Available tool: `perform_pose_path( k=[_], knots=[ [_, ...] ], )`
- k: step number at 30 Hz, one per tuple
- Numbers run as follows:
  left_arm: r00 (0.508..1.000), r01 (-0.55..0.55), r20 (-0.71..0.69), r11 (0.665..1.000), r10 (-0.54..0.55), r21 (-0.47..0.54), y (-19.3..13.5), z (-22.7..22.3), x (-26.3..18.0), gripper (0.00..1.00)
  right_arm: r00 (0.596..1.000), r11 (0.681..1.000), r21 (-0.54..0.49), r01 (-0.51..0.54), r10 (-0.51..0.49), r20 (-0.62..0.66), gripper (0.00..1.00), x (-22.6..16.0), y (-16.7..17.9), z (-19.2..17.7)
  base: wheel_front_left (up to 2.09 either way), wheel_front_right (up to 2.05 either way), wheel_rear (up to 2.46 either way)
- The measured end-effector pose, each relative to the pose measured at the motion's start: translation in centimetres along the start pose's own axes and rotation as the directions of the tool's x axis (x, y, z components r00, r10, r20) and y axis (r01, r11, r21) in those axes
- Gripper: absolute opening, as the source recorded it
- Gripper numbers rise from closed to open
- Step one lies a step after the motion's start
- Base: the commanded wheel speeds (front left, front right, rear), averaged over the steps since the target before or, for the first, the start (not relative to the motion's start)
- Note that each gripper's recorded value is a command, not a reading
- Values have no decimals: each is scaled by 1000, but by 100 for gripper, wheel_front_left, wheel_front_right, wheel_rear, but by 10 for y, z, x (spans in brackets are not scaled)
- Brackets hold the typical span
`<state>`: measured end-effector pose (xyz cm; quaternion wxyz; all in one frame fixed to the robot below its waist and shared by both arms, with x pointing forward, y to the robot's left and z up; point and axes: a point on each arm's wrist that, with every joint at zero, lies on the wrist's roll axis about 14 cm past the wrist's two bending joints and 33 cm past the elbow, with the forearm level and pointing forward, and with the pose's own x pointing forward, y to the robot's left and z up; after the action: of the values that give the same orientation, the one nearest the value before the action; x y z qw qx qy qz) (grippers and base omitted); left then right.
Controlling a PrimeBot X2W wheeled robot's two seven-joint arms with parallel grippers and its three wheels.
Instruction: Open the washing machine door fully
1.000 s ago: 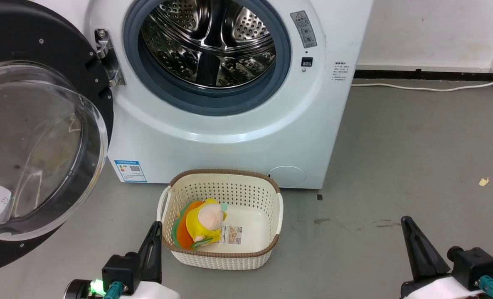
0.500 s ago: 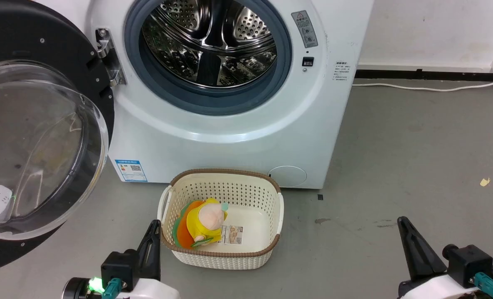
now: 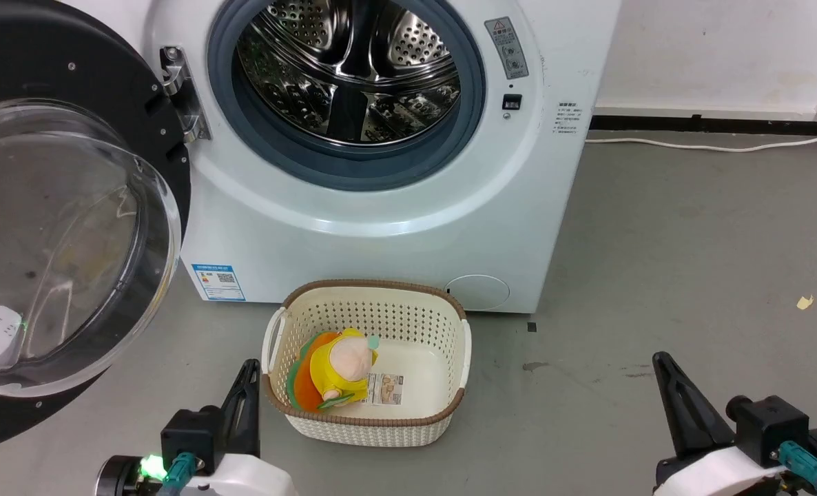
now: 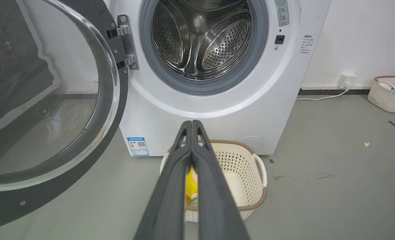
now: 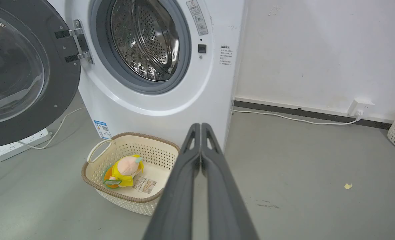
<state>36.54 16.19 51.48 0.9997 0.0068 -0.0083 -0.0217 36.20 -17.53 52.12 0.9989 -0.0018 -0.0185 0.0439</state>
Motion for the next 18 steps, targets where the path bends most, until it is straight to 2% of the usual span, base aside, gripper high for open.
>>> perform_pose_path(
  k=[18],
  knots=[
    [1000,-15,-7,1000,15,11,5,4,2,0,1000,1000,-18,-15,14,-28,0,2,4,-2,0,0,0]
  ],
)
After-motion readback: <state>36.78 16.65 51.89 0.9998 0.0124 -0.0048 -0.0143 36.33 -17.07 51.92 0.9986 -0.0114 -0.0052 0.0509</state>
